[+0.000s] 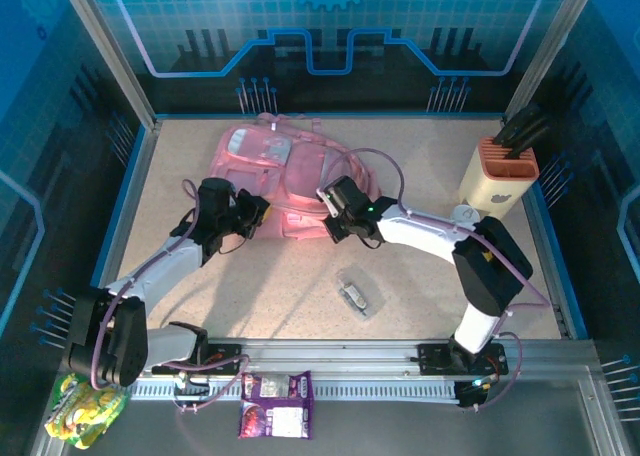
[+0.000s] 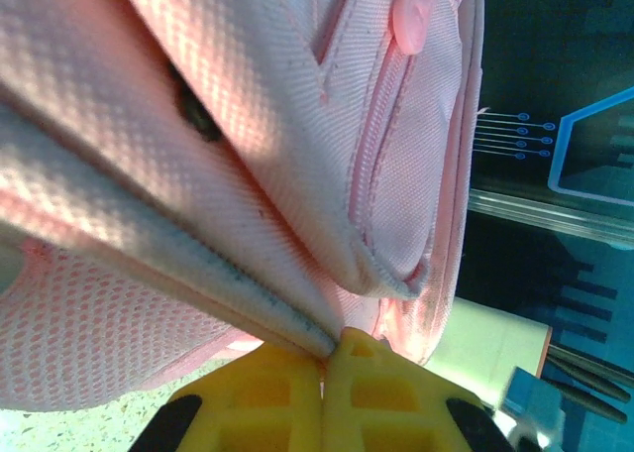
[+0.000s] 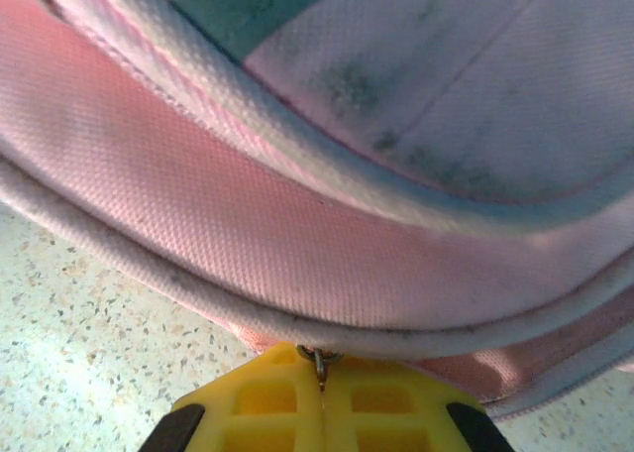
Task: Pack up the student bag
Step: Zip the student bag at the center of the table.
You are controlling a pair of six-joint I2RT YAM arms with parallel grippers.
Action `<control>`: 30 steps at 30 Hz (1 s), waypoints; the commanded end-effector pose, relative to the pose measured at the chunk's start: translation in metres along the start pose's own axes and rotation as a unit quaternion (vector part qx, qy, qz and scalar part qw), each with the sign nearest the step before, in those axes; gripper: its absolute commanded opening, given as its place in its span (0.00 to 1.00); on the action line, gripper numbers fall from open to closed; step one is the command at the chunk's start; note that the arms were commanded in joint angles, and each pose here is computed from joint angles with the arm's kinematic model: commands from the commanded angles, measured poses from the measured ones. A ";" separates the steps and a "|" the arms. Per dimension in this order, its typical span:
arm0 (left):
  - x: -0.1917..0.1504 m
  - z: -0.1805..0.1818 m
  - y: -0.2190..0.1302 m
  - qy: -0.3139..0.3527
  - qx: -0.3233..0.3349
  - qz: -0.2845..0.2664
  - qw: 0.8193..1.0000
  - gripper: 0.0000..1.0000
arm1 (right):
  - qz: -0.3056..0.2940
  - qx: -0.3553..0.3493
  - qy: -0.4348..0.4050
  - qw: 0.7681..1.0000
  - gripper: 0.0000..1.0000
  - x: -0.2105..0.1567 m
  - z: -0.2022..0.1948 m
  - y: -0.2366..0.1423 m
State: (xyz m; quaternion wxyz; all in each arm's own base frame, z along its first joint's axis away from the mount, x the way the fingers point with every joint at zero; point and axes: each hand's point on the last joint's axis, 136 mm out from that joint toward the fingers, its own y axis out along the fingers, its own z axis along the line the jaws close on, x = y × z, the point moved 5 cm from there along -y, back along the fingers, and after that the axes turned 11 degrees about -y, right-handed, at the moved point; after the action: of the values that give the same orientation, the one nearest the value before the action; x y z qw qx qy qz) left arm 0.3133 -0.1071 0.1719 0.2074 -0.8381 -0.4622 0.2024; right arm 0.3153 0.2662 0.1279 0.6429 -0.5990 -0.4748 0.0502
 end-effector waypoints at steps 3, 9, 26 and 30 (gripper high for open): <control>0.003 -0.011 -0.001 0.021 -0.023 -0.004 1.000 0.00 | -0.015 -0.017 -0.001 1.000 0.24 0.015 -0.005 0.009; 0.002 -0.012 0.001 0.019 -0.025 -0.002 0.999 0.00 | -0.023 -0.009 0.004 1.000 0.19 0.020 -0.004 0.023; 0.016 -0.038 0.008 0.080 -0.020 0.004 0.997 0.00 | 0.021 -0.085 -0.032 0.996 0.00 -0.013 -0.017 -0.037; 0.023 -0.049 0.026 0.126 0.001 0.016 0.992 0.00 | 0.020 -0.044 -0.057 0.997 0.00 -0.008 0.021 -0.046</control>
State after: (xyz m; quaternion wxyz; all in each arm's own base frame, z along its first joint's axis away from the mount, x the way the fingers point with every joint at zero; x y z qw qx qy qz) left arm 0.3414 -0.1127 0.1796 0.2475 -0.8580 -0.4174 0.1686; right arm 0.3046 0.2564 0.1533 0.5899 -0.6347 -0.4982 0.0311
